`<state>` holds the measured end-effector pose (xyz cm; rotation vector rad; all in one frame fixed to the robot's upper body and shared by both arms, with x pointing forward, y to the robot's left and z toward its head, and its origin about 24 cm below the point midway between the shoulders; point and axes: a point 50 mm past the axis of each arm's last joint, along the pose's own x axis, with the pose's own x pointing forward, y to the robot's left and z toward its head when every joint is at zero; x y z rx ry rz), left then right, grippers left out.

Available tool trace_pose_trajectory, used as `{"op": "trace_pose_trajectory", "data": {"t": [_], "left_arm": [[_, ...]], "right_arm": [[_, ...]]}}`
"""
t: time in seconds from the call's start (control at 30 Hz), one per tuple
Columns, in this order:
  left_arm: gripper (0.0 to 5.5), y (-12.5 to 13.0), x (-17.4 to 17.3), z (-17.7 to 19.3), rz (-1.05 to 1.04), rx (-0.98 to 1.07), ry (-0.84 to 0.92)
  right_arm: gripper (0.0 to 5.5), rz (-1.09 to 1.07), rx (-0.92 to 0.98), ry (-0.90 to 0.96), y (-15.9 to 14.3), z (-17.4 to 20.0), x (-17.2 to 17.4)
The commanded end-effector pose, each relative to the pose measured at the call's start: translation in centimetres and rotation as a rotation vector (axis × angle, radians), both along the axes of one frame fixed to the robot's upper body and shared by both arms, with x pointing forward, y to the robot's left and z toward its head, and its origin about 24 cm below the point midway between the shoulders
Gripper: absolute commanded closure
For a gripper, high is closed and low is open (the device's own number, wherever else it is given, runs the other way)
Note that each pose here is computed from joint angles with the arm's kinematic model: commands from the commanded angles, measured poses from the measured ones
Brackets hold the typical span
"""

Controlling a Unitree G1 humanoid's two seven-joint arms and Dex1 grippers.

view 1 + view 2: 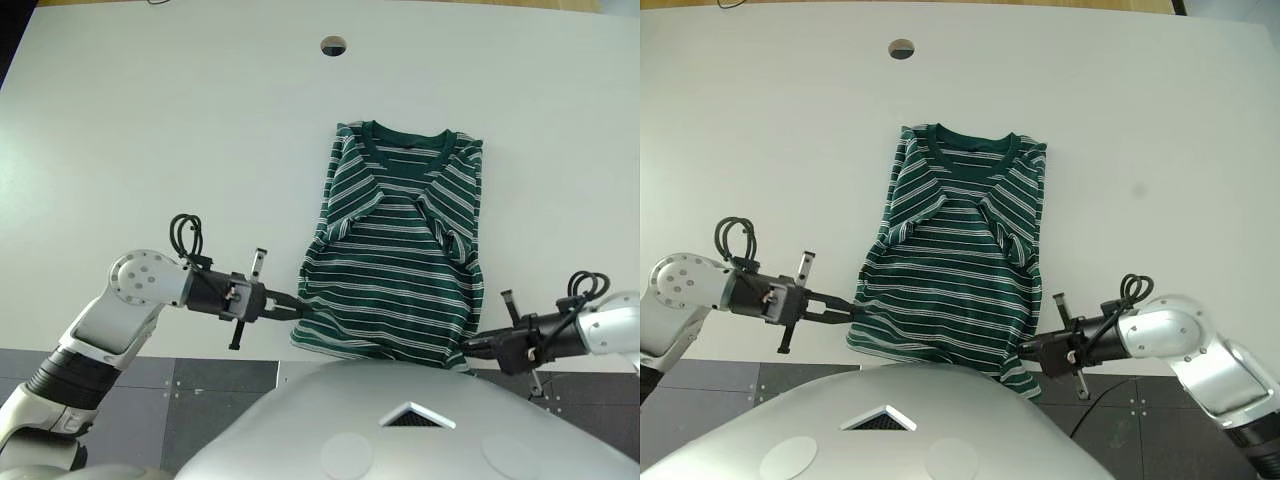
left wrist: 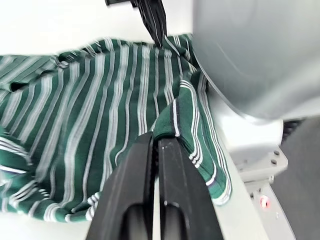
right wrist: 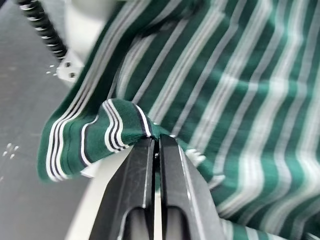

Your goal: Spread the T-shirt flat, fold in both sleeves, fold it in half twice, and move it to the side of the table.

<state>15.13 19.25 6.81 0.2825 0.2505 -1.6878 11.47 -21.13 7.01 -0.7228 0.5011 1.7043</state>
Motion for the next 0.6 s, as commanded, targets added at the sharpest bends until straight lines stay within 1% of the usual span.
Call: {"op": "trace_pose_trajectory", "data": {"t": [0.03,0.13,0.3,0.47,0.6], "left_arm": [[5.4,-0.1,2.8,-0.1,0.173,0.002,-0.013],[5.4,-0.5,5.1,-0.5,0.322,0.0,0.001],[5.4,-1.4,8.7,0.1,0.509,-0.061,0.051],[5.4,-1.7,11.2,0.4,0.634,-0.092,0.091],[5.4,-1.5,12.9,0.5,0.729,-0.104,0.108]], "right_arm": [[5.36,-0.116,0.038,-0.045,-1.4,0.4,2.0],[5.36,-0.185,0.109,-0.046,-1.9,0.9,3.1],[5.36,-0.302,0.239,-0.049,-2.4,1.9,4.9],[5.36,-0.423,0.363,-0.038,-2.9,2.9,6.9],[5.36,-0.552,0.379,-0.049,-3.7,2.6,8.7]]}}
